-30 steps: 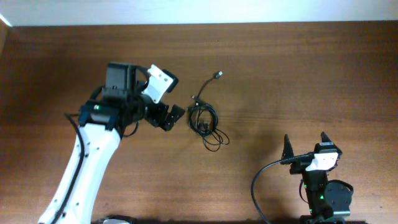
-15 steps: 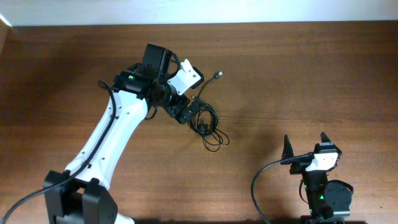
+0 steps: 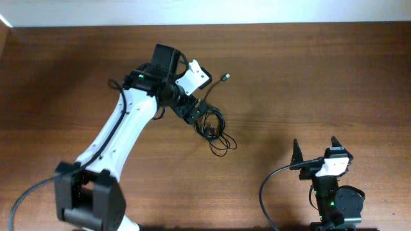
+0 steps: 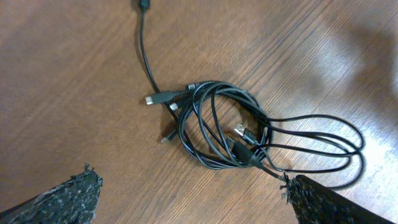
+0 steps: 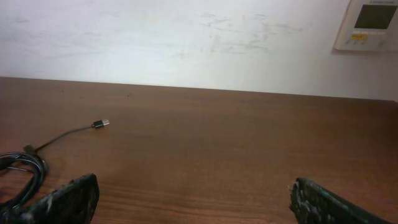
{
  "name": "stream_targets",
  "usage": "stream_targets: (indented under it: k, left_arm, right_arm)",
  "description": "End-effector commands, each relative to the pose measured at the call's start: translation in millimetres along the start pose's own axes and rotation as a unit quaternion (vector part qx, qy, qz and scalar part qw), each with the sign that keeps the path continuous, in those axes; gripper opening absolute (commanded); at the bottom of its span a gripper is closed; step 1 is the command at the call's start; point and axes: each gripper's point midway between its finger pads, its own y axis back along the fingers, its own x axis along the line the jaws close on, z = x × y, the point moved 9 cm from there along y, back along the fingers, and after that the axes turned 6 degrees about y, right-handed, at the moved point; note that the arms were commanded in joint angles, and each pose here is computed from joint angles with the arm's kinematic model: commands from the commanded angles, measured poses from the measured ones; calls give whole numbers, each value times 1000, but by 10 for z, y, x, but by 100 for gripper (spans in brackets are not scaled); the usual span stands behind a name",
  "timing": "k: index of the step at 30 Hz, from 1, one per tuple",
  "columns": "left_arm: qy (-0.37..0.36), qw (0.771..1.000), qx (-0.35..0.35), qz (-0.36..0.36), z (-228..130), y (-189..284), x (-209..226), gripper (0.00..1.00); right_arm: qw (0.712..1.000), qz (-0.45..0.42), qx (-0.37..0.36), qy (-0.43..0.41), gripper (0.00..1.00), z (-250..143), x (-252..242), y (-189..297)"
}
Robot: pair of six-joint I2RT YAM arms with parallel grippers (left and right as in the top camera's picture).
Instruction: Untangle cables
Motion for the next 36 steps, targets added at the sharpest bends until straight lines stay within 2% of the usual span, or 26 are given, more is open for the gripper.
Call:
stream_targets:
  k: [1,8,13,28,32,33,34,36]
  left_arm:
    - [-2,1000,26,-8,-18,-269,81,99]
    - [7,998,54,-20,-94,-524,134,99]
    - [19,995,89,-36,-216,-873,194,99]
    - [23,993,103,-42,-299,-1179,259,100]
    - [24,993,103,-42,-298,-1179,259,83]
    - [24,993,103,-42,-299,-1179,261,71]
    - [23,993,103,-42,-298,-1179,259,64]
    - [24,993,103,-42,-298,-1179,259,59]
  right_arm:
    - [1000,-2,3,-4,99,-21,5,0]
    - [1000,-2,3,-4,99,-21,5,0]
    - [1000,-2,3,-4,99,-21,5,0]
    - [1000,-2,3,-4,99,-21,5,0]
    - [1000,-2,3,-4,99,-21,5,0]
    - [1000,-2,3,-4,99,-21,5,0]
    - [1000,-2,3,-4,99,-21,5,0]
    - [1000,-2,3,-4,99,-21,5,0]
